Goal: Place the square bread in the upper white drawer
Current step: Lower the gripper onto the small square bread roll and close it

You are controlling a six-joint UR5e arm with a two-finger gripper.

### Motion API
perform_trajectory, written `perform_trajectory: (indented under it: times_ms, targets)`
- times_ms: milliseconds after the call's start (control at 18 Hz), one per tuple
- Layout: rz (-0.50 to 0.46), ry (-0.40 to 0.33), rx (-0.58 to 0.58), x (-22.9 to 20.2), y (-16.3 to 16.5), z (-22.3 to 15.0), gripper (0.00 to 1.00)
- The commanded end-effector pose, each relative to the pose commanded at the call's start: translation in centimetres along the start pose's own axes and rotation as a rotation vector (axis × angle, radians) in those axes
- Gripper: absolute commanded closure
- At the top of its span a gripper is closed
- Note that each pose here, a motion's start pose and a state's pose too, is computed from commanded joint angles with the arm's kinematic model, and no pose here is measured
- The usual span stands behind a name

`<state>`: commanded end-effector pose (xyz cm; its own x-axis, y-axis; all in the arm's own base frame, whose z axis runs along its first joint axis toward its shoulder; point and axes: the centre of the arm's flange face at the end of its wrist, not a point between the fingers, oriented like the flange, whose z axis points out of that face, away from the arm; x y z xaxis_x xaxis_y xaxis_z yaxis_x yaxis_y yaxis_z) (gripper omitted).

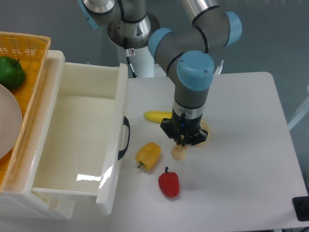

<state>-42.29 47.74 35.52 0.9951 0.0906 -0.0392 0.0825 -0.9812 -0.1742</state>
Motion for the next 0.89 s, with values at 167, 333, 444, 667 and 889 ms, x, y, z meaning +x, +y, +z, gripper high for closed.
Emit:
perform_trajectory:
  times_ms: [167, 333, 444, 667, 889]
  targets:
    - [0.000, 0.000, 0.002, 0.1, -0.1, 0.0, 0.85]
    - [-0.003, -0.003, 0.001, 0.0, -0.2, -0.1, 0.85]
    - [-0.005, -0.004, 0.005, -0.1, -0.1, -0.3, 0.86]
    - [-0.014, -0.017, 0.022, 0.1, 0.0, -1.8, 0.85]
    - [-0.065, -0.032, 0.042, 0.2, -0.3, -3.5, 0.86]
